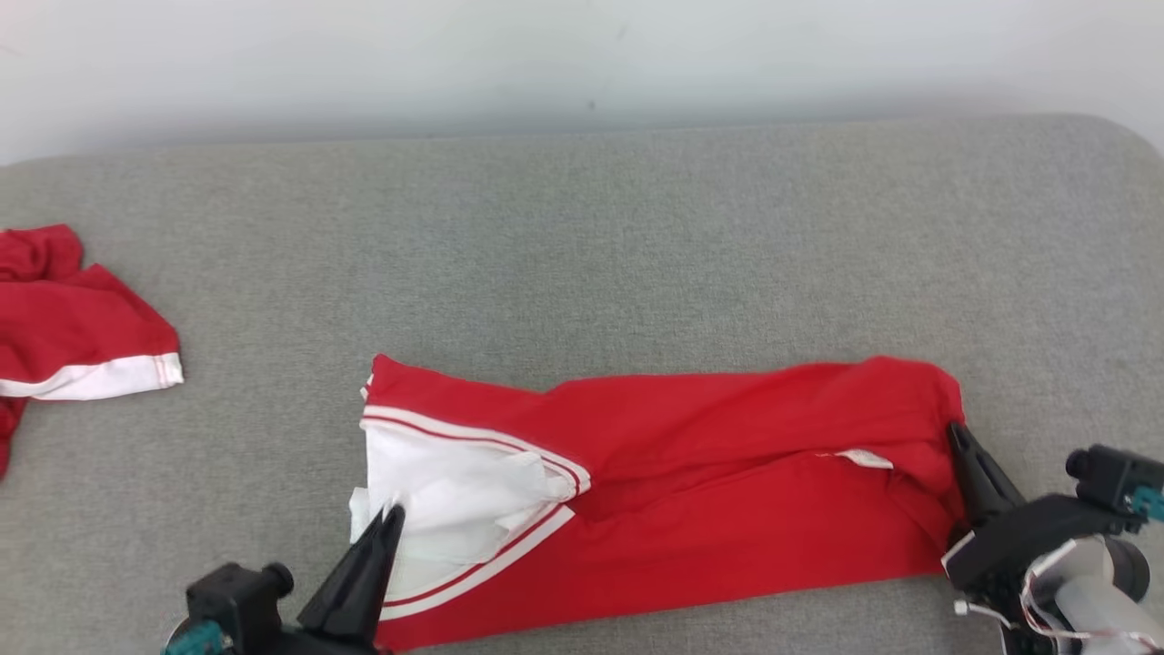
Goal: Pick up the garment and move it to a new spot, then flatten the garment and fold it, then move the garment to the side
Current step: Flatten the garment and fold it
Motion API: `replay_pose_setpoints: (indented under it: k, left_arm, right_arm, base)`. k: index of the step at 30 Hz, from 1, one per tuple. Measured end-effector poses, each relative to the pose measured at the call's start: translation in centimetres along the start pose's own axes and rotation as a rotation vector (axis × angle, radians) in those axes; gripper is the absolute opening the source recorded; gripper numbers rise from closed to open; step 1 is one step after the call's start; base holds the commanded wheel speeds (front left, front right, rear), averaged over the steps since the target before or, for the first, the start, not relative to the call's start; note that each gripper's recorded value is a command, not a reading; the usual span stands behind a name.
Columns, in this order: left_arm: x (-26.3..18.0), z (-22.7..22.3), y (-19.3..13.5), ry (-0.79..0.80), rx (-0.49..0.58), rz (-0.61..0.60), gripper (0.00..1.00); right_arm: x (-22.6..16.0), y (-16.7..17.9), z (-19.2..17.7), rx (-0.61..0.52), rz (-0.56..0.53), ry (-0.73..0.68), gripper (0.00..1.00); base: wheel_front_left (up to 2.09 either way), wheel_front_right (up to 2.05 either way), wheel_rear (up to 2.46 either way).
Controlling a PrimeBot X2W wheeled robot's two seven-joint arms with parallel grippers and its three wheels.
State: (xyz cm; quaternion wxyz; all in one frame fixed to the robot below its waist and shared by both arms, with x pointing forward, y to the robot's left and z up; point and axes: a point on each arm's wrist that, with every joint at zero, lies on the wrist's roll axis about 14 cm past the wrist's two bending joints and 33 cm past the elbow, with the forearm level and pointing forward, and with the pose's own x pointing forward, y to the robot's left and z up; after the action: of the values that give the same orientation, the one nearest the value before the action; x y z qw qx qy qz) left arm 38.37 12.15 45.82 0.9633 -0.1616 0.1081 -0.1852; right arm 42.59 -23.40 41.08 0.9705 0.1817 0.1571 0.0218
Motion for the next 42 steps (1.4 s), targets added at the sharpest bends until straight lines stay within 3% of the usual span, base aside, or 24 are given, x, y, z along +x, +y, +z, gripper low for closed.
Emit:
replay_pose_setpoints:
  k: [10,11,12,13,14,20,28,42]
  left_arm:
    - [-0.9,-2.7,1.9,0.050,0.025,0.069,0.00]
    - [-0.9,-2.7,2.1,0.050,0.035,0.079,0.00]
    - [-0.8,-2.6,2.4,0.045,0.039,0.089,0.45]
    - [-0.8,-2.5,2.6,0.040,0.041,0.095,0.85]
    - [-0.8,-2.5,2.6,0.040,0.041,0.095,1.00]
    - [-1.0,-0.4,3.7,-0.049,0.061,0.154,1.00]
    - [-2.7,3.2,4.8,-0.192,0.176,0.257,1.00]
    - [-5.7,3.4,7.0,-0.246,0.168,0.413,1.00]
  right_arm:
    - [-1.2,-0.4,-0.2,-0.012,0.000,0.008,0.00]
    - [-1.2,-0.4,-0.2,-0.013,0.000,0.008,0.42]
    - [-1.2,-0.3,-0.2,-0.014,0.001,0.007,1.00]
    - [-1.1,-0.2,-0.2,-0.012,0.003,0.004,1.00]
    - [-1.1,-0.2,-0.2,-0.012,0.003,0.004,1.00]
    - [-1.1,1.0,1.1,0.002,0.038,-0.043,1.00]
    - [-1.4,0.6,2.3,-0.025,0.028,-0.084,1.00]
    - [0.0,0.3,-2.4,-0.069,-0.032,0.129,1.00]
  base:
    - [0.00,0.00,0.00]
    - [0.00,0.00,0.00]
    - [0.00,0.00,0.00]
    - [0.00,0.00,0.00]
    - [0.00,0.00,0.00]
    - [0.00,0.00,0.00]
    - [0.00,0.00,0.00]
    - [0.00,0.00,0.00]
